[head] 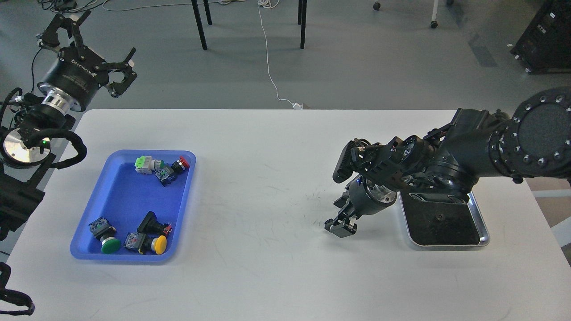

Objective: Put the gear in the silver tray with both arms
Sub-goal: 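Close the right gripper on the black gear on the table, then move the gear into the silver tray and open the right gripper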

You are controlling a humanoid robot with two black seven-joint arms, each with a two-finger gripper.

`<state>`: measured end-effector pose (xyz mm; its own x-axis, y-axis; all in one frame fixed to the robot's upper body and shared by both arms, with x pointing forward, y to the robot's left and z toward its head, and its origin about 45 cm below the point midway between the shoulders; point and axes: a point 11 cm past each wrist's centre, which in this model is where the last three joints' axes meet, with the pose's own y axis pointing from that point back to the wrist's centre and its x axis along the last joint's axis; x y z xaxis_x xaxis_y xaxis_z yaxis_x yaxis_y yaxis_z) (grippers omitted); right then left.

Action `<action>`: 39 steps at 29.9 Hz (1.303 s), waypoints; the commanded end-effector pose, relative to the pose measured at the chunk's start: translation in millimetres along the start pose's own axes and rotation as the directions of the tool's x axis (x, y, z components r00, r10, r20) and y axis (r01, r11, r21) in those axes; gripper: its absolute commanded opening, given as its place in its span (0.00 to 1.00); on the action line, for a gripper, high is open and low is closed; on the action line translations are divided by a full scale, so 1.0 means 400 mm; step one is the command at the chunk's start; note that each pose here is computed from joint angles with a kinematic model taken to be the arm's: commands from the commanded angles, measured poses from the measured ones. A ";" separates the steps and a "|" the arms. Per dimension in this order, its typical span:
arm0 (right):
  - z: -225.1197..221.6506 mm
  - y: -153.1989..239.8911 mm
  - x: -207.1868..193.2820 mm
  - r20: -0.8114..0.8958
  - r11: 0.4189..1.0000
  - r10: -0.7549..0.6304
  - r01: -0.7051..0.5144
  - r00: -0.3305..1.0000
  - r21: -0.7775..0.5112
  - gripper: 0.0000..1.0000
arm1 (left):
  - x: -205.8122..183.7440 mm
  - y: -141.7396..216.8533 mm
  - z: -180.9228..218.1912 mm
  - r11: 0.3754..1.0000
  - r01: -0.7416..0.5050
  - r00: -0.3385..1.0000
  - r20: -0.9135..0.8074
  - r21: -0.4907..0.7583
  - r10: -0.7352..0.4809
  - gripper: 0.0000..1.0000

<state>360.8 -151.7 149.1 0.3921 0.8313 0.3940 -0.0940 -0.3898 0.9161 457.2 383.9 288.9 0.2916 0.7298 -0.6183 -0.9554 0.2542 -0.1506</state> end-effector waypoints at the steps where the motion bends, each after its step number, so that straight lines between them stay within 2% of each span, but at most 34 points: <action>1: 0.003 -0.001 0.006 -0.009 1.000 0.027 -0.027 1.000 -0.003 0.63 | 0.001 0.001 0.003 1.000 -0.001 1.000 0.003 0.001 0.001 0.98; 13: -0.014 -0.018 -0.005 0.011 0.999 0.036 -0.036 0.999 0.020 0.58 | 0.008 0.007 0.016 1.000 -0.008 1.000 0.015 -0.003 0.008 0.98; 27: -0.012 -0.020 -0.004 -0.004 0.998 0.057 -0.057 0.998 0.018 0.12 | 0.016 0.014 0.035 1.000 -0.016 0.999 0.031 -0.008 0.016 0.98; 35: -0.004 -0.004 0.018 -0.027 0.997 0.078 -0.078 0.997 0.006 0.09 | 0.022 0.020 0.051 1.000 -0.022 0.999 0.044 -0.013 0.022 0.98; 39: 0.031 0.054 0.085 -0.079 0.993 0.106 -0.110 0.991 -0.048 0.09 | 0.024 0.022 0.063 1.000 -0.024 0.998 0.050 -0.019 0.025 0.98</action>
<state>369.4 -142.7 159.6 0.3435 0.8107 0.4740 -0.1383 -0.4556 0.8794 452.9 406.2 298.7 0.2710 0.7640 -0.5855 -0.9623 0.2288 -0.1469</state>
